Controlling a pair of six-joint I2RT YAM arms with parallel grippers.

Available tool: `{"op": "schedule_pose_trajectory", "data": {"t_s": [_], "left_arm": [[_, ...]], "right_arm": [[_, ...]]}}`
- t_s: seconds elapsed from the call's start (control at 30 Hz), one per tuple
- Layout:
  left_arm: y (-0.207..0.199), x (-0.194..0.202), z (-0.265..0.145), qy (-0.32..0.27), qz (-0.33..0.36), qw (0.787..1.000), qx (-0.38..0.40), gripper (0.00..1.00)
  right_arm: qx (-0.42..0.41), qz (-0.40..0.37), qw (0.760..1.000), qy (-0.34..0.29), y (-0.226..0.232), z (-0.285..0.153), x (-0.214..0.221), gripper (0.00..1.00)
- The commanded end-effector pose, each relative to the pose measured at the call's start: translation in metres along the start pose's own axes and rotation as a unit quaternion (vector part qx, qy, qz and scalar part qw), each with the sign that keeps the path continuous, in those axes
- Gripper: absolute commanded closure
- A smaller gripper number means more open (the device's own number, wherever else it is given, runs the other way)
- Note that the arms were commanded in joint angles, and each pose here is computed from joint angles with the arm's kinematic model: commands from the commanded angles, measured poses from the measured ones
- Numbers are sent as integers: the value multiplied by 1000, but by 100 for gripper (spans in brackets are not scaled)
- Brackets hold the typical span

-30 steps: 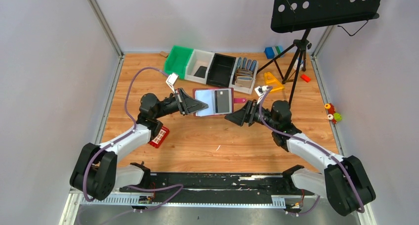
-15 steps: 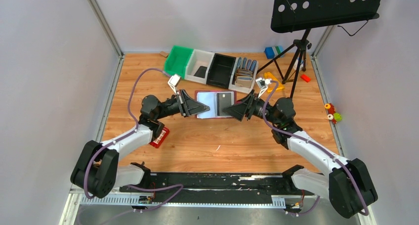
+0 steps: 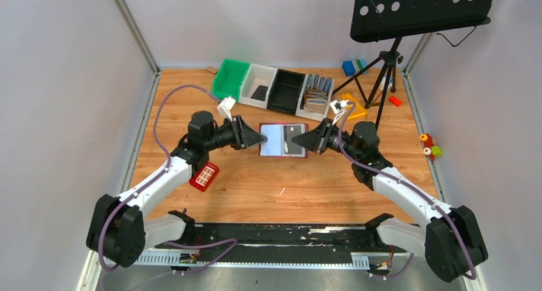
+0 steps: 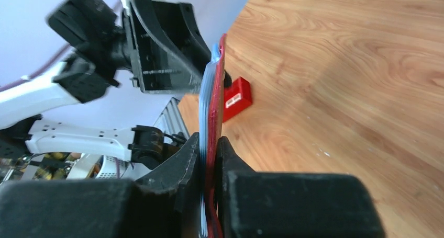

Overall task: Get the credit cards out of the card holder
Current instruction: Remove the credit card from the card holder.

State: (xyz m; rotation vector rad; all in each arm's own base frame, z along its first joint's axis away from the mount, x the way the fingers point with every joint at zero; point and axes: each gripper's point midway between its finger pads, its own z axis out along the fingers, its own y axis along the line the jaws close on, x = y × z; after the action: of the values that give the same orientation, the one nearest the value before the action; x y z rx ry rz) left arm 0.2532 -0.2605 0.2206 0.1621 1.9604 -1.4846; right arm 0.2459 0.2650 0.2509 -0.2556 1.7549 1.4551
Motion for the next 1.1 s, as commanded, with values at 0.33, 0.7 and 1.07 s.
{"op": "schedule_pose_trajectory", "data": {"t_s": [0.33,0.7,1.07], "left_arm": [[16,1,-27,-16,147,984,-95,71],[-33,53,19,89,131,985,65,67],[-39,56,36,103,77,985,113,59]], "right_arm": [[90,3,996,9,-42,1,1,100],[-3,30,998,63,-16,8,20,100],[-70,34,994,73,12,3,21,100]]}}
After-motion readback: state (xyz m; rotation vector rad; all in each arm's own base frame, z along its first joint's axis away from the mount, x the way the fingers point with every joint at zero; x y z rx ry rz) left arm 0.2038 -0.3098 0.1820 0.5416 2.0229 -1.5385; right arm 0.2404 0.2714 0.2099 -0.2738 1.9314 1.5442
